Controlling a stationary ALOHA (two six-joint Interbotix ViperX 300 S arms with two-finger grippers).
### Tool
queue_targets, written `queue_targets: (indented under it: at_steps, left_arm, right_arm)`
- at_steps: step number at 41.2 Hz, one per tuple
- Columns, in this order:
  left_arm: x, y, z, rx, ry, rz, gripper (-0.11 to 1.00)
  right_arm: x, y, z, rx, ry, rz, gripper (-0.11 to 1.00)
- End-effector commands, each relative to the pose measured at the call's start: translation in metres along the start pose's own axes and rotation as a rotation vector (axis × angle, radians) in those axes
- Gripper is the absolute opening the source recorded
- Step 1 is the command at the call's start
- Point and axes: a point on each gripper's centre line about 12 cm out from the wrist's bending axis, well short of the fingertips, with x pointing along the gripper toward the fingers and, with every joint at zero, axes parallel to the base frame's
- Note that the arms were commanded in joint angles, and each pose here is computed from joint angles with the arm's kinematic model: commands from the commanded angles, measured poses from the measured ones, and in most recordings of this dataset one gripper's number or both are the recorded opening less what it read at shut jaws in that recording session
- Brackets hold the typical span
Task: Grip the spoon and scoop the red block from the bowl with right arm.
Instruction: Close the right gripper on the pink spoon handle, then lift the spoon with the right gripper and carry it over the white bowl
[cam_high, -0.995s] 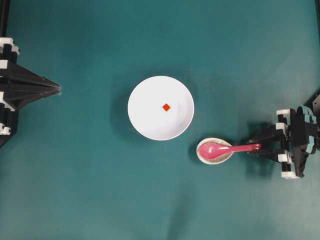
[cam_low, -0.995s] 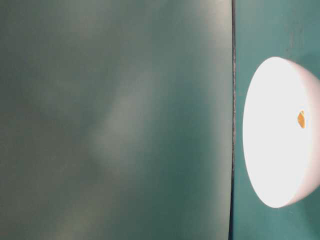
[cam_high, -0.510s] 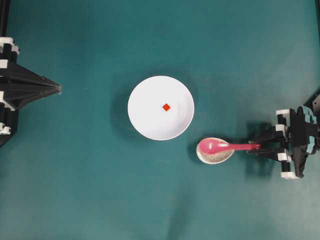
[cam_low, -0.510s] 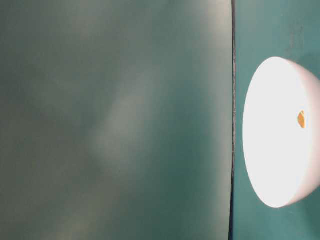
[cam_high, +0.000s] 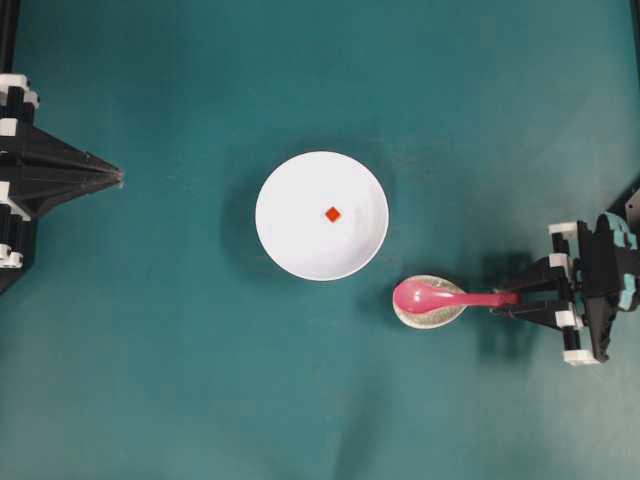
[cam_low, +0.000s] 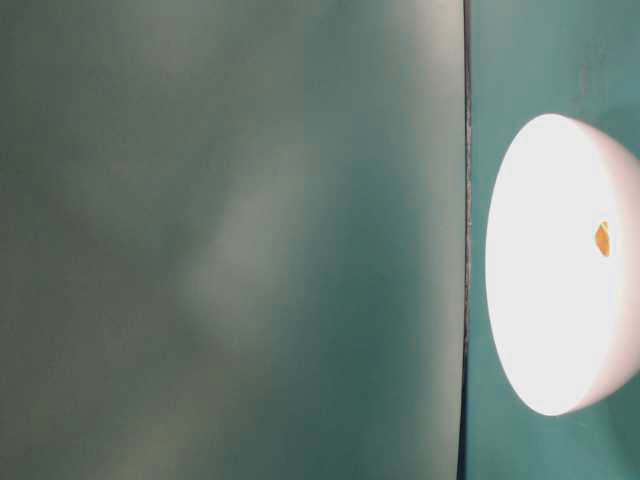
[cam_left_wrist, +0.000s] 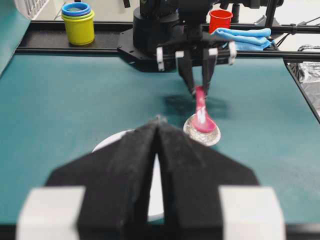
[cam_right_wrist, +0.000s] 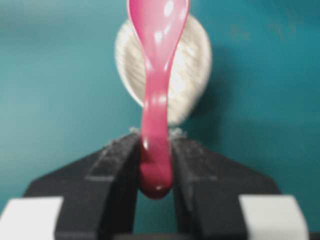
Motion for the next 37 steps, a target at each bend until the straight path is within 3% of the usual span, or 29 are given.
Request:
queue_targets:
  at_steps: [1,7,17,29,37]
  left_arm:
    - [0.002,0.002,0.01,0.002,-0.023,0.009,0.0]
    - [0.002,0.004,0.01,0.002,-0.023,0.019,0.0]
    - [0.002,0.007,0.008,0.002,-0.009,0.038,0.0]
    - [0.002,0.009,0.002,0.001,0.046,0.048,0.0]
    - [0.001,0.009,0.0,0.001,0.061,0.048,0.0]
  right_arm:
    - [0.001,0.004,0.021,0.058,-0.041,0.014,0.24]
    - [-0.001,0.002,0.055,0.093,-0.053,0.023,0.24]
    - [-0.003,-0.017,0.123,0.088,-0.012,0.012,0.24]
    - [0.003,-0.053,0.19,0.151,0.15,0.005,0.24]
    - [0.023,-0.066,0.226,0.17,0.299,0.051,0.24]
